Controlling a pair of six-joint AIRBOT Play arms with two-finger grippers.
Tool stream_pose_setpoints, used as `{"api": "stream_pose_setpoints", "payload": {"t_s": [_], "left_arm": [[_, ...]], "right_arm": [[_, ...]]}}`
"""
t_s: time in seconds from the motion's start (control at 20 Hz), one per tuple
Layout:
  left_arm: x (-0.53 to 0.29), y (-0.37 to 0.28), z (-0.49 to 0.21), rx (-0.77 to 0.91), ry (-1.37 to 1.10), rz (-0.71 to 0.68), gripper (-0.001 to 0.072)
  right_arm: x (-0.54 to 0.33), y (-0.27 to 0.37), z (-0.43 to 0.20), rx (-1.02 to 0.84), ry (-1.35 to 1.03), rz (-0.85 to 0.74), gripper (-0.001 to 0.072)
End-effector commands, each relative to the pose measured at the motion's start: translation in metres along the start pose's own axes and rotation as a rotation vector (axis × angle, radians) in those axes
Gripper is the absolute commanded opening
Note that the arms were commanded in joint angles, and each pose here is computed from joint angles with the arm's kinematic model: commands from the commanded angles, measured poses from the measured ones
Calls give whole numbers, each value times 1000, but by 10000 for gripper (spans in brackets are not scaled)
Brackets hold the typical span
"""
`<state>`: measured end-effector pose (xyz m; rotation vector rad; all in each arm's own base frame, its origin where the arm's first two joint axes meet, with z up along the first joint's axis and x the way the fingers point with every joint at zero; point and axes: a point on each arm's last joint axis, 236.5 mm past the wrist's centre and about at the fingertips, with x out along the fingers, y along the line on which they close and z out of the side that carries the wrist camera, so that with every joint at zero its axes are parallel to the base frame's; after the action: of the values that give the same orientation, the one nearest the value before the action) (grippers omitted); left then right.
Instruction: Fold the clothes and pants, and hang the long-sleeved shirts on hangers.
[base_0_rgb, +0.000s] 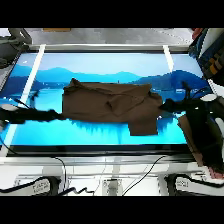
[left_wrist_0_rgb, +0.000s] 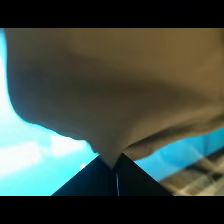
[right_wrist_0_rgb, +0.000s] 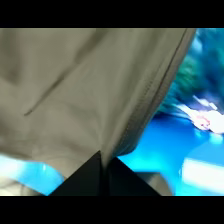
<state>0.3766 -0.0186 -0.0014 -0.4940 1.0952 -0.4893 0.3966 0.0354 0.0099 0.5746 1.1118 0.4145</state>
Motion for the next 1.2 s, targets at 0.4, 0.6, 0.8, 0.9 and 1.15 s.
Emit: {"api": "stream_pose_setpoints", "payload": {"t_s": [0.4,0.6,0.8,0.9,1.15], "left_arm": [[-312,-258,115,489,-1041,-36,19],[-401,-314,78,587,-1387,137,19],[-445,-330,40,697,-1539,424,18],[-442,-316,40,717,-1494,533,18],[-306,-207,76,463,-955,329,17]], "right_arm": [[-307,279,-11,-634,-927,-14,17],[-404,342,-62,-776,-1288,-41,16],[-407,350,-72,-729,-1283,11,16],[-392,338,-57,-665,-1215,25,17],[-279,244,28,-351,-812,38,16]]}}
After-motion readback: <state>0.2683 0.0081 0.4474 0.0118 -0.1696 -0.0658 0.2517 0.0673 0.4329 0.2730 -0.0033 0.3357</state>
